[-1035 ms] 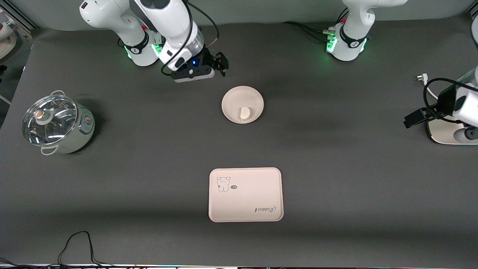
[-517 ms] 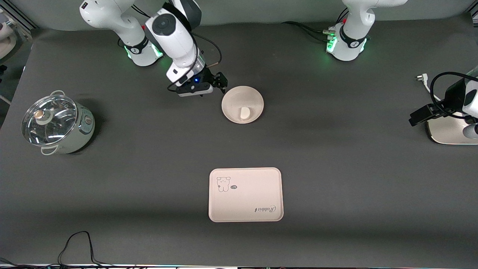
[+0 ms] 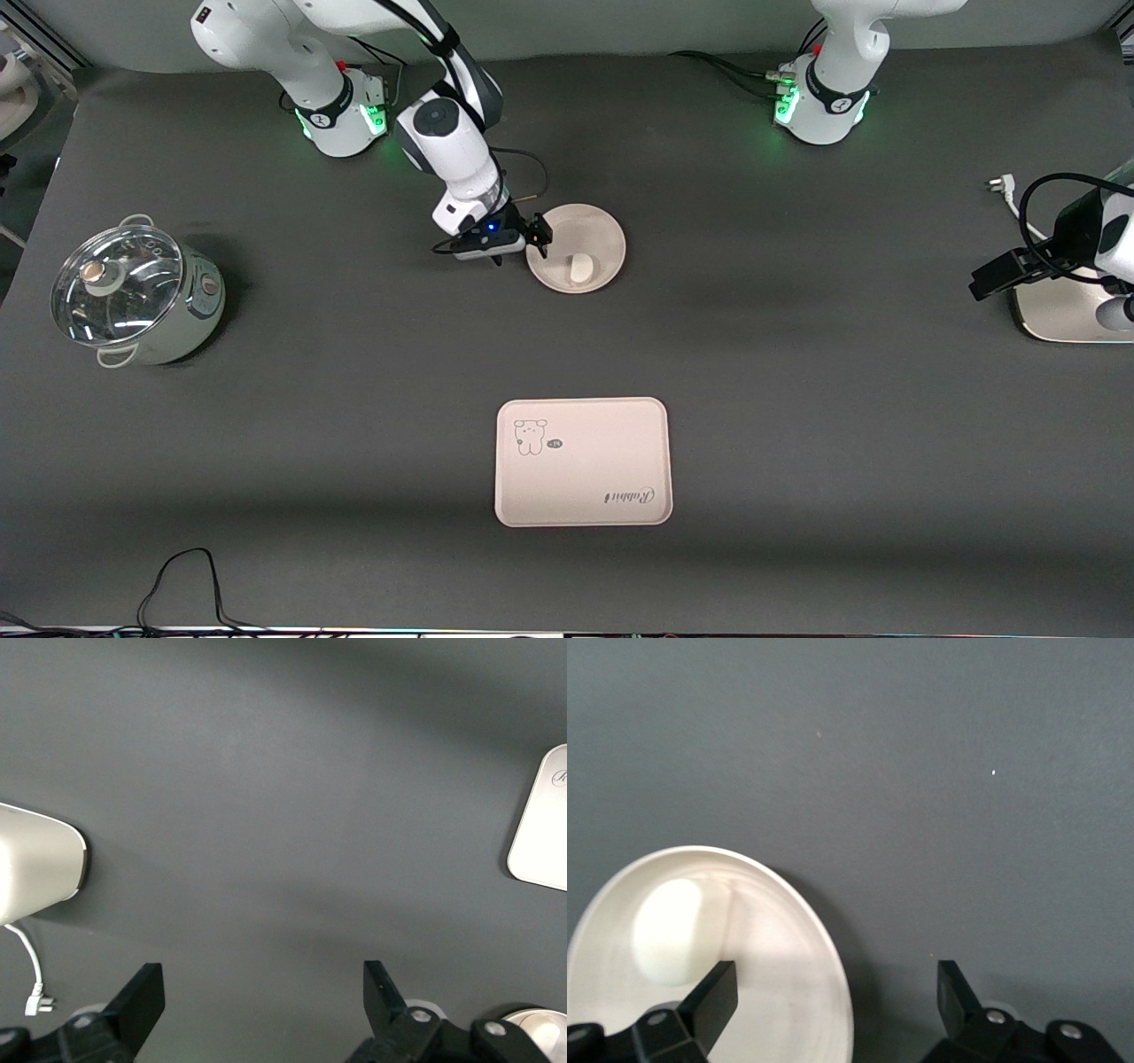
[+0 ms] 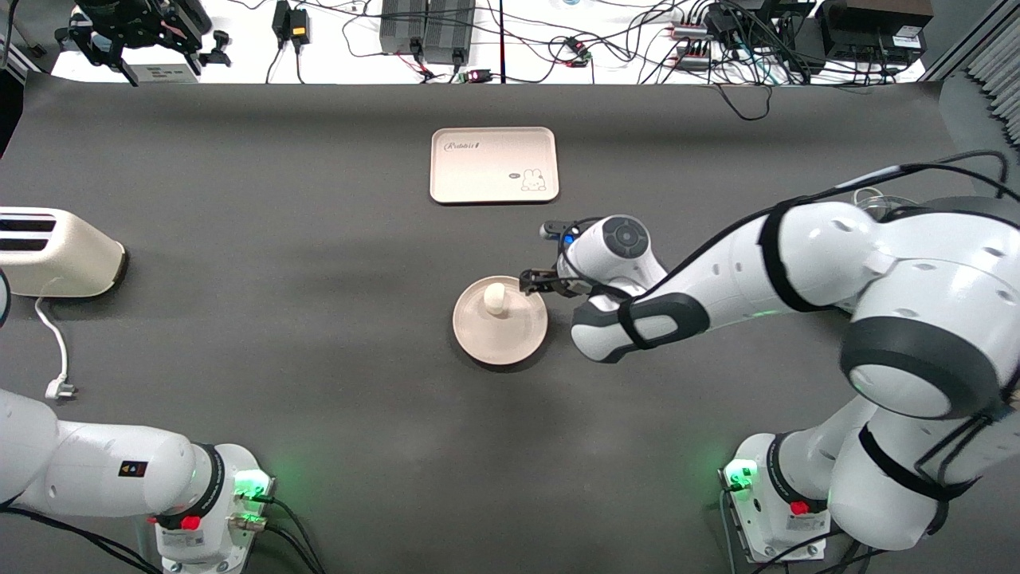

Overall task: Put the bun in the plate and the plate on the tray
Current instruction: 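Close the right gripper on the plate rim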

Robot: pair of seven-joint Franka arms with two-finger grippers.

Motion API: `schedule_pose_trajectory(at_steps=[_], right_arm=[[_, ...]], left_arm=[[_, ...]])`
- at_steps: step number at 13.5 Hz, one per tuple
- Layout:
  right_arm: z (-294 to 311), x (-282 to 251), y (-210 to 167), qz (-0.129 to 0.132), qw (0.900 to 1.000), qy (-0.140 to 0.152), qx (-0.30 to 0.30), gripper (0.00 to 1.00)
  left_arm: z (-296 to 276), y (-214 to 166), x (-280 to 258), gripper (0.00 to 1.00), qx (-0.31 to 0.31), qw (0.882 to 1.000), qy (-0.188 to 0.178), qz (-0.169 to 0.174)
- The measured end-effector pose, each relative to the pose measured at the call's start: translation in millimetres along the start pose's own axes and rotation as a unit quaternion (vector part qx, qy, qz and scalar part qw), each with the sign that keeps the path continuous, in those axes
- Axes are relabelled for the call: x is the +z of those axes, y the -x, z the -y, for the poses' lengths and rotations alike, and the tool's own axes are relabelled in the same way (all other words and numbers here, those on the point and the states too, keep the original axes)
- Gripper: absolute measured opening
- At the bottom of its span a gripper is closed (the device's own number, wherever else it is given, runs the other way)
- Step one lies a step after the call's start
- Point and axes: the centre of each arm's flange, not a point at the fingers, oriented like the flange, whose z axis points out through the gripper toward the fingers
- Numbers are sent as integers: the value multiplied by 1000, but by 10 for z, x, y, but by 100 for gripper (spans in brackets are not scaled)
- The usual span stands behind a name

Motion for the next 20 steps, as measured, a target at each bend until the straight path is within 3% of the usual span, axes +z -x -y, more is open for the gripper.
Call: schedule_pose_trajectory(at_steps=[5, 13, 20], right_arm=[[-42, 162, 80, 4, 1000, 8, -3, 100], [16, 257, 230, 13, 1000, 9, -12, 96], [30, 250, 219, 12, 1000, 7, -12, 16]], left_arm=[[-25, -65, 151, 100, 3, 1000, -15, 9], [-81, -60, 94, 100, 12, 999, -30, -3], [-86, -96, 44, 100, 12, 999, -26, -21]])
